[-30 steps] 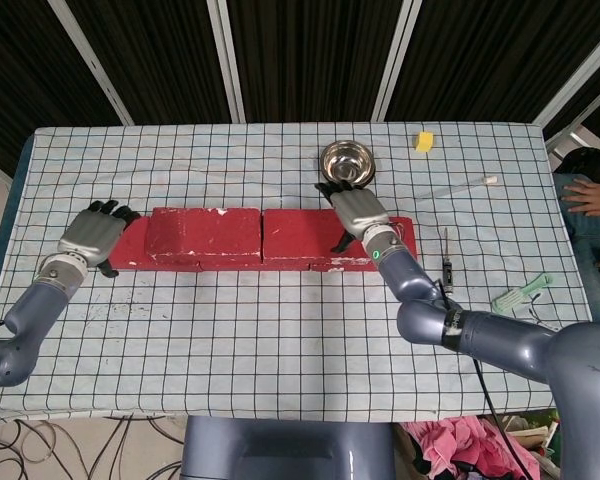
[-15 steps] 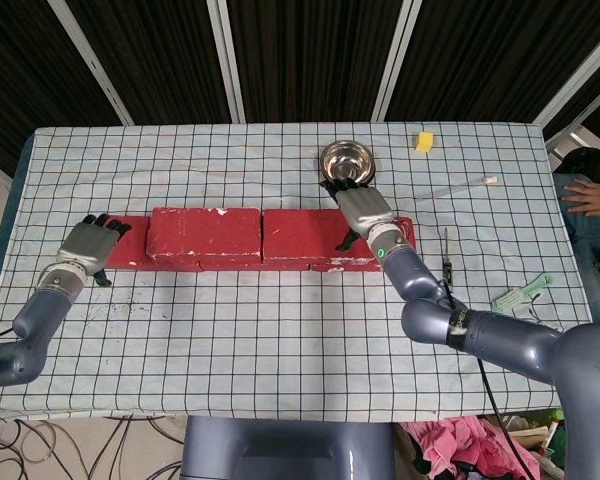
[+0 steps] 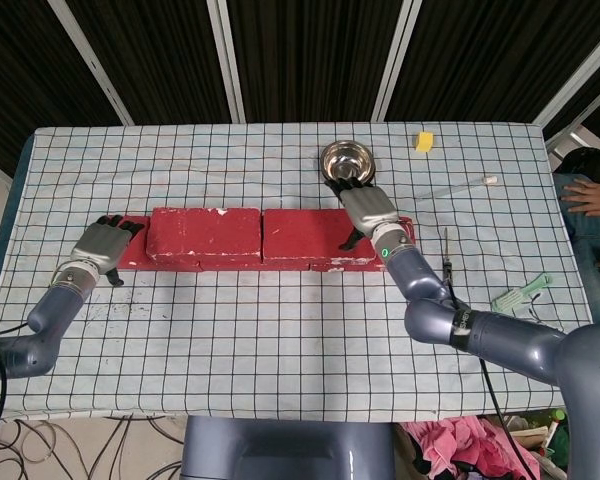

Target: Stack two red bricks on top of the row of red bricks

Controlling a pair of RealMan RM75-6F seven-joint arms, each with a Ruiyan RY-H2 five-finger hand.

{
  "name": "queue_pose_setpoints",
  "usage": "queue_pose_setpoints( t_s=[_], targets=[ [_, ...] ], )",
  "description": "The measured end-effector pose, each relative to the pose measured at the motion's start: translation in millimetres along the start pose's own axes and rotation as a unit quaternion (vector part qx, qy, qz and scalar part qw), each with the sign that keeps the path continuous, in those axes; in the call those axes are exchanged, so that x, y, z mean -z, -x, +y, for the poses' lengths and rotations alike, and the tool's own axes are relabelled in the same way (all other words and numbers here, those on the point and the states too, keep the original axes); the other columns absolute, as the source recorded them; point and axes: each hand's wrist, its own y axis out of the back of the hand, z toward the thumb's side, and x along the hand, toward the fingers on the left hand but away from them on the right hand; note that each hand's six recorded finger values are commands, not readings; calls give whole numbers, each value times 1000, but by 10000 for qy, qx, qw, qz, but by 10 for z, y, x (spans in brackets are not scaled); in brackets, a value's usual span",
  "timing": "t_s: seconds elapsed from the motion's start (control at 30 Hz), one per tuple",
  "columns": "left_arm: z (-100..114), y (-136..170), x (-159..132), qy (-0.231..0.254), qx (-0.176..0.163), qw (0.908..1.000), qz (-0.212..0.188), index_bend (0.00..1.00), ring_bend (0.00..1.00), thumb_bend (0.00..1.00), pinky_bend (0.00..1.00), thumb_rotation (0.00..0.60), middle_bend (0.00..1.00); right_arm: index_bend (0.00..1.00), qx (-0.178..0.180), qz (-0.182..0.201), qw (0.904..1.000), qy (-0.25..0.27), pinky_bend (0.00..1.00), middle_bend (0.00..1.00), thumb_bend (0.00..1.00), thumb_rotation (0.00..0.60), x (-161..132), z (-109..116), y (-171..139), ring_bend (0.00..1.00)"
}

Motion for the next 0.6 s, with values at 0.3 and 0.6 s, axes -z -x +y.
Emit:
queue_pose_setpoints(
  t_s=[0.3, 0.6],
  targets=[
    [37, 7, -66, -10, -79, 9999, -111, 94, 16, 34, 87, 600, 107, 0, 4, -3, 10000, 1, 123, 40, 0, 600, 1, 4, 1, 17],
    [35, 6, -82, -15, -69, 9999, -147, 94, 16, 34, 85, 600, 106, 0, -7, -31, 10000, -12, 123, 40, 0, 600, 22, -8, 2, 17]
  ],
)
